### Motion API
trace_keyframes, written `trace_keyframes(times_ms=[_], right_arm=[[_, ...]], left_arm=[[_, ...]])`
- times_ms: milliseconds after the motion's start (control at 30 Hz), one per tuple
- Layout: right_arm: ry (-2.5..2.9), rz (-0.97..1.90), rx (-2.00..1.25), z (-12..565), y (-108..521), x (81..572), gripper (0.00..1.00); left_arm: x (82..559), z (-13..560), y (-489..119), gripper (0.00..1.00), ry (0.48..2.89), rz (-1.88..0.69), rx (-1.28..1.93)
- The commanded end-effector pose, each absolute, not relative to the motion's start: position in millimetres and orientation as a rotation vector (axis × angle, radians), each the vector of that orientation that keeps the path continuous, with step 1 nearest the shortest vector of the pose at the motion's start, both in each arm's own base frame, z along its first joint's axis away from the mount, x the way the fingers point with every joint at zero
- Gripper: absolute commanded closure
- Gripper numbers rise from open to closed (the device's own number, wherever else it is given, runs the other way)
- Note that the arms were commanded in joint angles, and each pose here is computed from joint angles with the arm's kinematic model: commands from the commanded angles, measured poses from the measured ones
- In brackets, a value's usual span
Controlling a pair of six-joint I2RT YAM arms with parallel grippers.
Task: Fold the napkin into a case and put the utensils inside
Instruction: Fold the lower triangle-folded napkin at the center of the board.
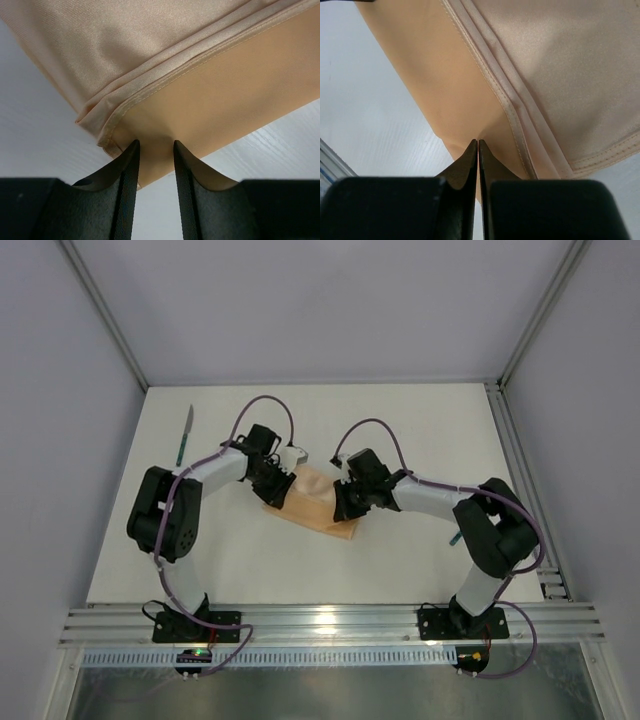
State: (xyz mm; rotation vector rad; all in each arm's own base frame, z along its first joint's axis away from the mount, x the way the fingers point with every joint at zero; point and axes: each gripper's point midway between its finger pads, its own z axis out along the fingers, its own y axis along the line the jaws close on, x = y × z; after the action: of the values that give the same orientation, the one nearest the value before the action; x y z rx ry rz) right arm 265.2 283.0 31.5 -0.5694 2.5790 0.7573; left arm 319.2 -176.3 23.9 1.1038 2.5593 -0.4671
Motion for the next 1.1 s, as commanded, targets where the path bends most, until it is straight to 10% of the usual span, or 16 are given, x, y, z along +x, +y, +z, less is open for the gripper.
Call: trace_keyframes(times_ms=[0, 833, 1067], right_arm=[[2.45, 0.828, -0.569, 77.2, 296.3, 276.9, 0.94], [2.638, 0.578, -0.505, 16.4, 247.1, 259.7, 0.93], [2.501, 0.718, -0.633, 83.6, 272.8, 269.1, 0.92]], left_arm=[[308.6, 28.4, -169.4, 0.65, 2.548, -0.459, 1.15], [275.3, 28.0, -165.4, 0.7, 2.543, -0.539, 1.209], [287.2, 80.6, -185.6, 0.57, 2.388, -0.628, 1.224]])
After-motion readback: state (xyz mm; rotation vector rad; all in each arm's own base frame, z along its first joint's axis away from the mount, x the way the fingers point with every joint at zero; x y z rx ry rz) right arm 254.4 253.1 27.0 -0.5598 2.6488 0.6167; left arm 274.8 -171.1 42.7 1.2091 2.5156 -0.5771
